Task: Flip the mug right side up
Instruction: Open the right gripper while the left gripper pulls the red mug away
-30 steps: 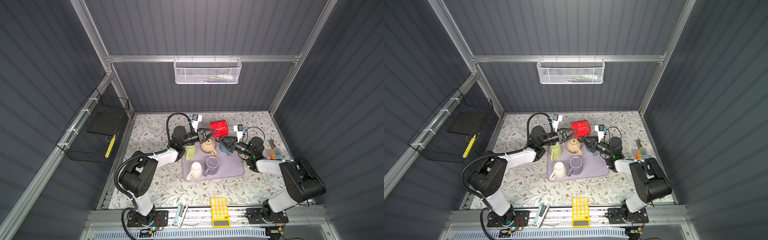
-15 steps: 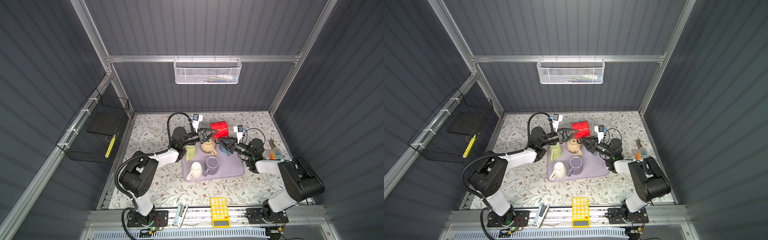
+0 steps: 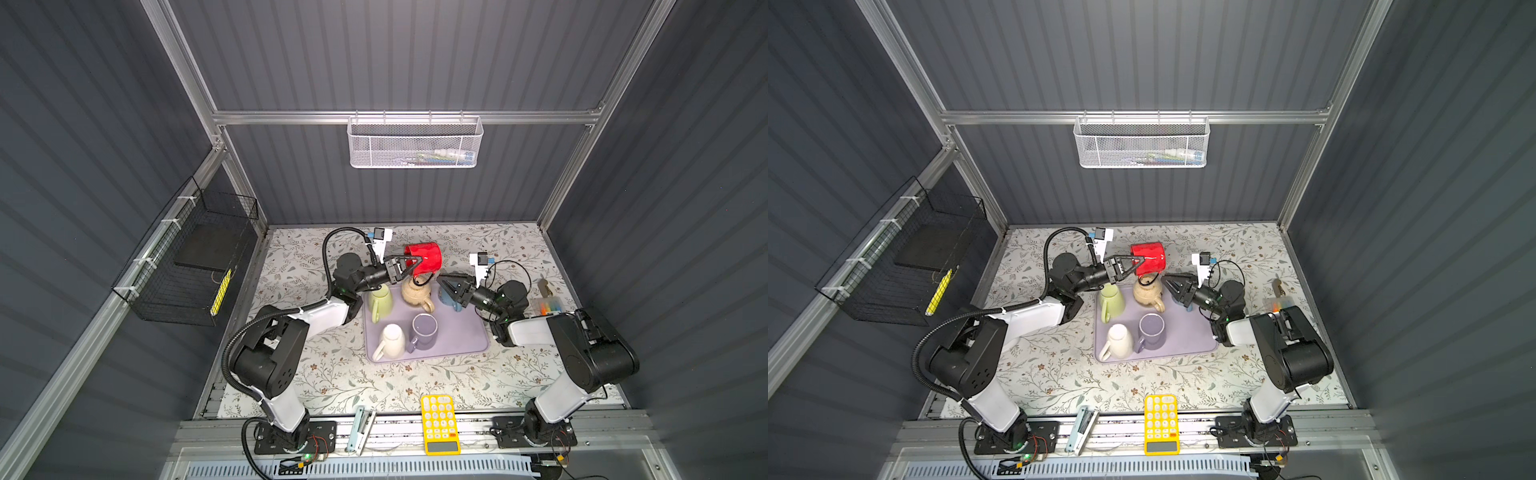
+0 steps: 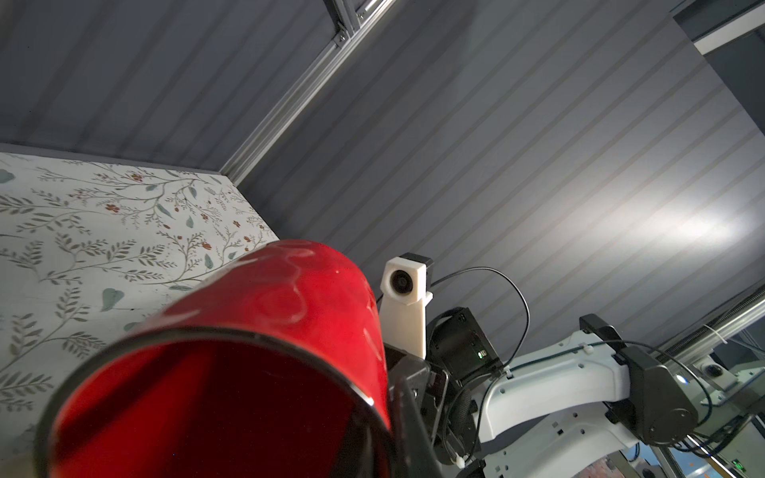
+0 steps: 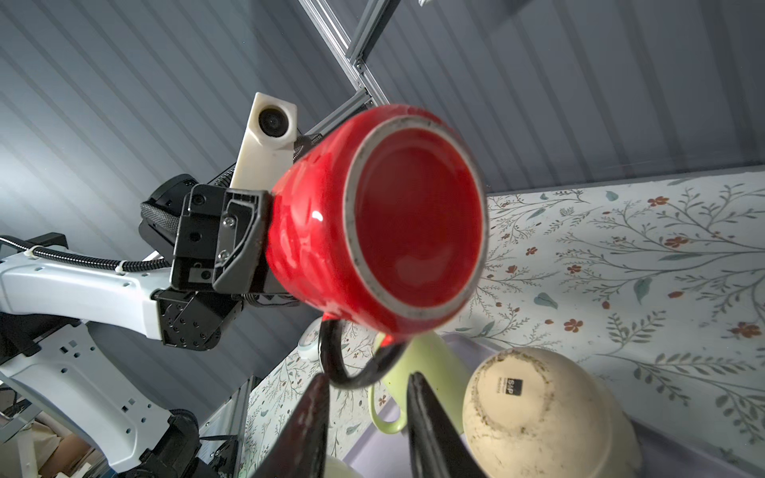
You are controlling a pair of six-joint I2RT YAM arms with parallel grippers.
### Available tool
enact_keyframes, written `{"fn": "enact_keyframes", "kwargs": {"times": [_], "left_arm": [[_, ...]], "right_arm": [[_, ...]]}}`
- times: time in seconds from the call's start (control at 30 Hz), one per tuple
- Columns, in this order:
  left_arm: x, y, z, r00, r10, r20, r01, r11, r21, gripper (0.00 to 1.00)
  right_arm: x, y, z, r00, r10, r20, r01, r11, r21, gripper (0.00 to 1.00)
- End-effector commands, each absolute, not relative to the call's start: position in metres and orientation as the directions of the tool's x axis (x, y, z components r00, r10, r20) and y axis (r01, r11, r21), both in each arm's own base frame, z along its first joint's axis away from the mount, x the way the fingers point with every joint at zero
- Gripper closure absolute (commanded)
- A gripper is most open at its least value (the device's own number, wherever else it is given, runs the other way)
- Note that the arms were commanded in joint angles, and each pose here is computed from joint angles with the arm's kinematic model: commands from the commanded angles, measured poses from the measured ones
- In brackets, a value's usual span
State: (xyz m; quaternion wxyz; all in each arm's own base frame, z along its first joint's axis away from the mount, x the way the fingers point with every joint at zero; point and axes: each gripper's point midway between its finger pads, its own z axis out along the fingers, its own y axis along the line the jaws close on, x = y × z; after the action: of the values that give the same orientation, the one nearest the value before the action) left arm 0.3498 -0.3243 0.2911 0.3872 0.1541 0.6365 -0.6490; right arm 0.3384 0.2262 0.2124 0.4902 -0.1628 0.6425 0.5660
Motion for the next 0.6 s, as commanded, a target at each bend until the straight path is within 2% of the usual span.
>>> {"fn": "enact_keyframes", "kwargs": {"times": [0.0, 0.27, 0.43, 0.57], "left_arm": [[0.345, -0.305, 0.330, -0.533, -0.356, -0.768, 0.780, 0.146, -0.609, 1.00], [0.346, -0.281, 0.325, -0.457, -0.267, -0.849, 0.773, 0.354, -0.527, 1.00], [0.348, -0.268, 0.315, -0.445, -0.154, -0.882, 0.740, 0.492, -0.459, 1.00], [0.351, -0.253, 0.312, -0.430, -0.061, -0.901, 0.713, 0.589, -0.380, 1.00]], "right_arm": [[0.339, 0.221, 0.212, -0.464, 0.338, -0.819, -0.754, 0.335, 0.566, 0.66], [0.347, 0.210, 0.193, -0.500, 0.213, -0.839, -0.673, 0.515, 0.532, 0.64], [0.351, 0.195, 0.186, -0.522, 0.088, -0.848, -0.604, 0.664, 0.441, 0.62], [0.348, 0.182, 0.192, -0.497, 0.025, -0.867, -0.586, 0.728, 0.357, 0.60]]}}
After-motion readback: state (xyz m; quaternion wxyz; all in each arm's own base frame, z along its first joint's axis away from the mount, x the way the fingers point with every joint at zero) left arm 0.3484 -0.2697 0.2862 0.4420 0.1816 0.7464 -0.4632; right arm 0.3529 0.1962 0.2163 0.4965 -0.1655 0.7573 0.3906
